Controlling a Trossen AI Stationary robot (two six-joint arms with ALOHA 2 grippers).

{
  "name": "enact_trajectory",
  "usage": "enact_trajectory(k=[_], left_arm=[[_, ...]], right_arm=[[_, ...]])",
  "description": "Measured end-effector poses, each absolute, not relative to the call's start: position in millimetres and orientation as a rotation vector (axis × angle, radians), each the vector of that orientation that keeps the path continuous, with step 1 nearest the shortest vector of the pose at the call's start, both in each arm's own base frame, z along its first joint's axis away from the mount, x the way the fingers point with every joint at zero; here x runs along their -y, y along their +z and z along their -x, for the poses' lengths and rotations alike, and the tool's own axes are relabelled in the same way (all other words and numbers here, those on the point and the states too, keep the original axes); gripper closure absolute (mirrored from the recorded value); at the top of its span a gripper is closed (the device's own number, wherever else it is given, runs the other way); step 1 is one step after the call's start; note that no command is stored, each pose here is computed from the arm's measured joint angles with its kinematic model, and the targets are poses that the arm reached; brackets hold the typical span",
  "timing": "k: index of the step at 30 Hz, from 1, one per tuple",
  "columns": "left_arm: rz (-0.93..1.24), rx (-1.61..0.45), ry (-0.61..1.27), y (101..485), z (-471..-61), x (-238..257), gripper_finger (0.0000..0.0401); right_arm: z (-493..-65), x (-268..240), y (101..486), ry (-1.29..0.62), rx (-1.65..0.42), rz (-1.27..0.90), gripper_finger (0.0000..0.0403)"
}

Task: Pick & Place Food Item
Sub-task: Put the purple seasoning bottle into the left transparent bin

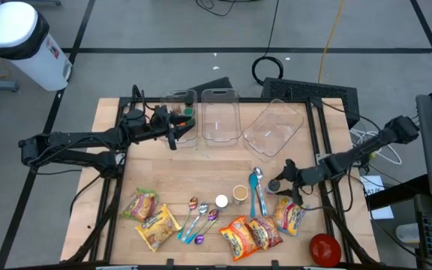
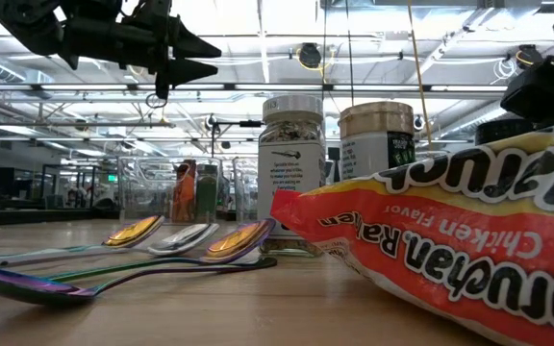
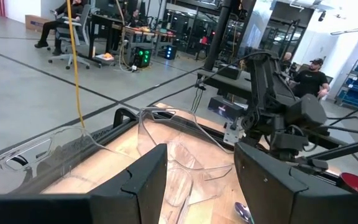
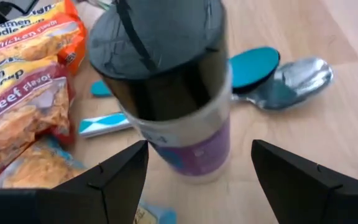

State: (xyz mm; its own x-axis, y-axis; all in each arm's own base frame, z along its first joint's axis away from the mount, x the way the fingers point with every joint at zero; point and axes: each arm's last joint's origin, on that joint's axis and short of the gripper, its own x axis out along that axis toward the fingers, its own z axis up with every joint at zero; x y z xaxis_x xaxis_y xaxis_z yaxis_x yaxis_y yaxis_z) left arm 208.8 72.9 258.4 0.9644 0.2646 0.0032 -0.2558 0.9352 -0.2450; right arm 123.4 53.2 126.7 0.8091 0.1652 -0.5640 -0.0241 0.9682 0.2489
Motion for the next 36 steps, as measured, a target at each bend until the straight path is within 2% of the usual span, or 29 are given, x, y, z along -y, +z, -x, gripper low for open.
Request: enact_trajectory(k=[13,16,20,25,32,36], left_arm=[[0.247,0.037,0.267,258,-209,-73,0.0210],[0.247,0.037,0.266,258,-209,-73,0.0210],[0.271,0.040,0.265,258,-209,-73,0.0210],[0.314,0.046,0.264,259,-209,-73,0.0210],[0.311,0.045,0.262,259,-209,-72,0.0210],[0.286,0.046,0.251,259,-210,-70,0.0201]], right_arm=[[-139,-71,115,0.085,-0.554,-0.187,0.0132],[-140,-71,113,0.085,-0.565,-0.180,0.0156],[-141,-72,114,0.097,-0.548,-0.192,0.0207],[-145,-76,131,0.176,-0.400,-0.240,0.0249],[-147,-77,156,0.213,-0.168,-0.230,0.0234],[-153,-74,179,0.117,-0.010,-0.192,0.0235]])
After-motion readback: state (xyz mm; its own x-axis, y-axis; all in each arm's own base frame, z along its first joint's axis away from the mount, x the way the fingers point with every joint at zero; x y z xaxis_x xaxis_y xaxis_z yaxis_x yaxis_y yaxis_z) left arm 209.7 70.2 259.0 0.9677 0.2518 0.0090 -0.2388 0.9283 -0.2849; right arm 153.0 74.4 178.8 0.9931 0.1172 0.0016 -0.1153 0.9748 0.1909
